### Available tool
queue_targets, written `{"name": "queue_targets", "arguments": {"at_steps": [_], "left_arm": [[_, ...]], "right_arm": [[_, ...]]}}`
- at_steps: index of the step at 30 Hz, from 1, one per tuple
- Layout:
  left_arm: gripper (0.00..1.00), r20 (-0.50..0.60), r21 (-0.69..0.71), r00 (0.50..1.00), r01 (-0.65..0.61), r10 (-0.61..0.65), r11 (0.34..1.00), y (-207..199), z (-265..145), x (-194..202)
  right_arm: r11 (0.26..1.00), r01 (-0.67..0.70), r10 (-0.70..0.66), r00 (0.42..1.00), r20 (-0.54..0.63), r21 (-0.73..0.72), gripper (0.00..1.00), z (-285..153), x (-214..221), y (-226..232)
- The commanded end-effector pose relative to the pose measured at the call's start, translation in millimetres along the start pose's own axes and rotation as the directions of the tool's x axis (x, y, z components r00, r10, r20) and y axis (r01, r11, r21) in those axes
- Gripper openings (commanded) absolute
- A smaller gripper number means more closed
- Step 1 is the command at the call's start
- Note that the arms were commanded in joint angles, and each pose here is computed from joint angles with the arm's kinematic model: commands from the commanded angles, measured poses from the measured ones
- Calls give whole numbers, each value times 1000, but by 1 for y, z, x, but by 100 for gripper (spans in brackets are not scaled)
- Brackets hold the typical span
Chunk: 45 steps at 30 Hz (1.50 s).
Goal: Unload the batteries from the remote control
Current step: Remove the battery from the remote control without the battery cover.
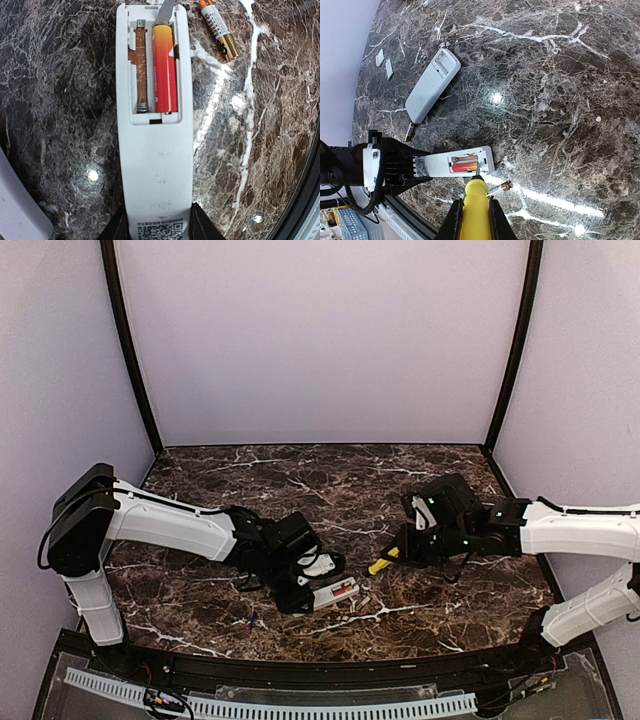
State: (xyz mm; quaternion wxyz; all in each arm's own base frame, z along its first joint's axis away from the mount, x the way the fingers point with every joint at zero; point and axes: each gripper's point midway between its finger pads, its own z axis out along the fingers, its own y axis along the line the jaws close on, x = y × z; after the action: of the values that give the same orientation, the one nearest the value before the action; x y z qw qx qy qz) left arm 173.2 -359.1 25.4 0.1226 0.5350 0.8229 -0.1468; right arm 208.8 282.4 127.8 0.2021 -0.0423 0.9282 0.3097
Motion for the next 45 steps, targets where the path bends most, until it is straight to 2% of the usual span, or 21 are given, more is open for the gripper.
{"name": "queue_targets", "arguments": {"at_steps": [1,13,21,45], "left_arm": [[36,-52,3,998,-23,23,1000,-5,6,12],[33,-58,8,998,-24,24,1000,-6,7,13],[32,-64,10,998,-24,24,1000,-6,8,14],[31,-81,7,996,-22,22,1000,-5,11,16]], "right_arm": [[995,-62,60,998,-32,-74,0,7,5,2],[946,-193,181,981,-68,-262,0,0,-2,11],[918,-209,195,978,-77,-338,0,-7,-9,24],[891,-207,202,978,-57,-404,0,-26,-20,38]]}}
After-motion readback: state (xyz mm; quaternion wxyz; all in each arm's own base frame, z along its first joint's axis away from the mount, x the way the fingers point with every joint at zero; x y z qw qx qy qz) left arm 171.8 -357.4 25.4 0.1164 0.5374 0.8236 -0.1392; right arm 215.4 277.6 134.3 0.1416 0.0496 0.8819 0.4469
